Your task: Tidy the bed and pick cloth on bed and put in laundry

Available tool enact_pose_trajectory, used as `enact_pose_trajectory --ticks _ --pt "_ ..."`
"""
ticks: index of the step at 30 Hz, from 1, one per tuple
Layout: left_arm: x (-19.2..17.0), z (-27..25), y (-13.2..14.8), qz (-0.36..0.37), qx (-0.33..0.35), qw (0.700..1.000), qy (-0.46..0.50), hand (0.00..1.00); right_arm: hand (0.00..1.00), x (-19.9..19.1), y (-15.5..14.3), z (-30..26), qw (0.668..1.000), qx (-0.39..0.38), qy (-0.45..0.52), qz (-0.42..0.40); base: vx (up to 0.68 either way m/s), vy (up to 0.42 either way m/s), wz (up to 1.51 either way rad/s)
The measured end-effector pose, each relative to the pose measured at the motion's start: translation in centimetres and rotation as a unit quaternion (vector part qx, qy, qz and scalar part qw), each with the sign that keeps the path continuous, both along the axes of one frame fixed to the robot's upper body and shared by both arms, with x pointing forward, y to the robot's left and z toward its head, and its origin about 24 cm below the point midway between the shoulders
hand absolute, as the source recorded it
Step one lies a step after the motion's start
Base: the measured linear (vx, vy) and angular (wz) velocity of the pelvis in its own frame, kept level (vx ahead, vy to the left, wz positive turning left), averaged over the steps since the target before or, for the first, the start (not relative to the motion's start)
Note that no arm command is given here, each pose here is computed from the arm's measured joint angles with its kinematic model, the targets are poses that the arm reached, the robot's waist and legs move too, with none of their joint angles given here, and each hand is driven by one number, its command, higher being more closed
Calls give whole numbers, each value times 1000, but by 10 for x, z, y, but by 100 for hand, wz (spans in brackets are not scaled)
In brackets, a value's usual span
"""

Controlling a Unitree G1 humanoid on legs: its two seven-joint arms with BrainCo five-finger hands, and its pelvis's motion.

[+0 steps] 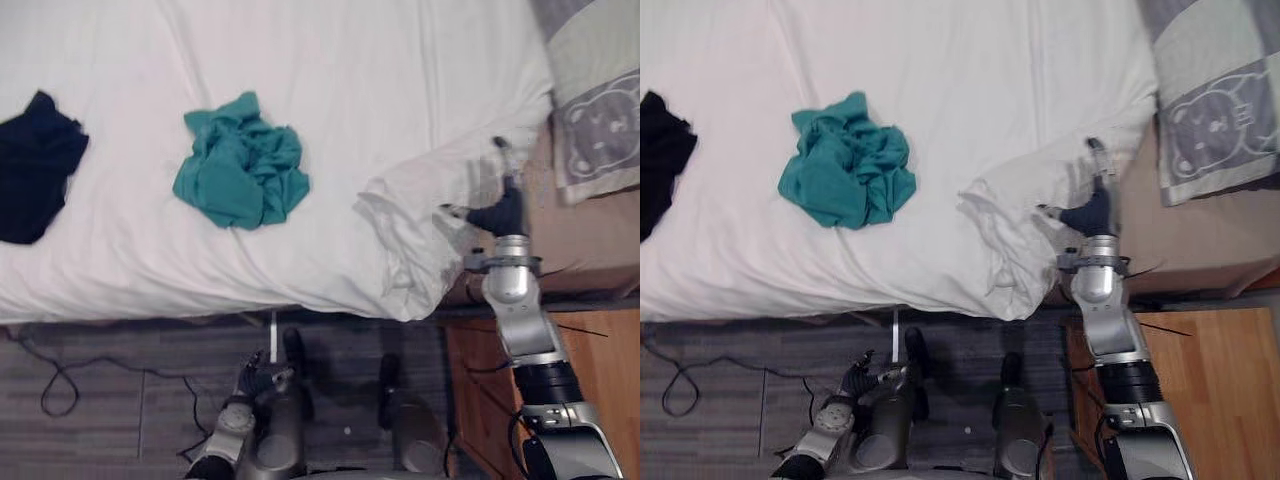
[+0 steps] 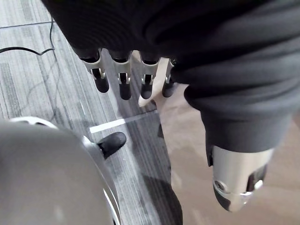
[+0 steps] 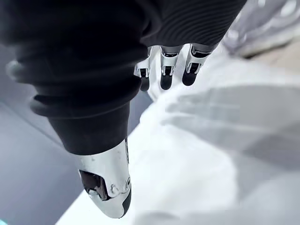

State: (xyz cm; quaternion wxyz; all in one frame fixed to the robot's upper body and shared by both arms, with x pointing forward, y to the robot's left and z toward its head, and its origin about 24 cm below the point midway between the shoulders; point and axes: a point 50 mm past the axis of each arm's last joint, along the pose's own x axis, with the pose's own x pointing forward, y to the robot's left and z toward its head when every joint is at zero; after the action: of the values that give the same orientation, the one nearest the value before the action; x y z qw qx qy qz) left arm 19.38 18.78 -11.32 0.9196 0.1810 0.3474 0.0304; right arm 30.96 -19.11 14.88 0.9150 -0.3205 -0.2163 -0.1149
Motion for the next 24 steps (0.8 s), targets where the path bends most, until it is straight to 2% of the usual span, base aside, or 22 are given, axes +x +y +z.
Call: enact_pose_trajectory --ticks 1,6,10,16,19,20,24 --pt "2 2 3 3 5 1000 -4 0 100 0 6 -4 1000 -6 11 15 -32 -5 16" --pt "3 3 15 5 25 1000 -2 0 100 6 -1 -18 999 -11 35 11 -9 -17 16" --pt "2 3 16 5 27 1000 1 0 100 13 -18 -23 999 -2 50 -20 1 -39 9" --pt "1 2 16 4 25 1000 3 0 100 1 -62 -37 992 40 70 -100 -1 -26 8" --pt "-3 1 13 5 20 1000 3 0 100 -22 -98 -59 976 79 102 -175 12 1 -2" --pt "-6 0 13 7 18 1000 7 0 0 -35 -116 -72 963 98 121 -219 51 3 -9" --pt "-23 -9 10 15 9 999 31 0 0 -62 -141 -105 930 171 158 -285 126 -10 -8"
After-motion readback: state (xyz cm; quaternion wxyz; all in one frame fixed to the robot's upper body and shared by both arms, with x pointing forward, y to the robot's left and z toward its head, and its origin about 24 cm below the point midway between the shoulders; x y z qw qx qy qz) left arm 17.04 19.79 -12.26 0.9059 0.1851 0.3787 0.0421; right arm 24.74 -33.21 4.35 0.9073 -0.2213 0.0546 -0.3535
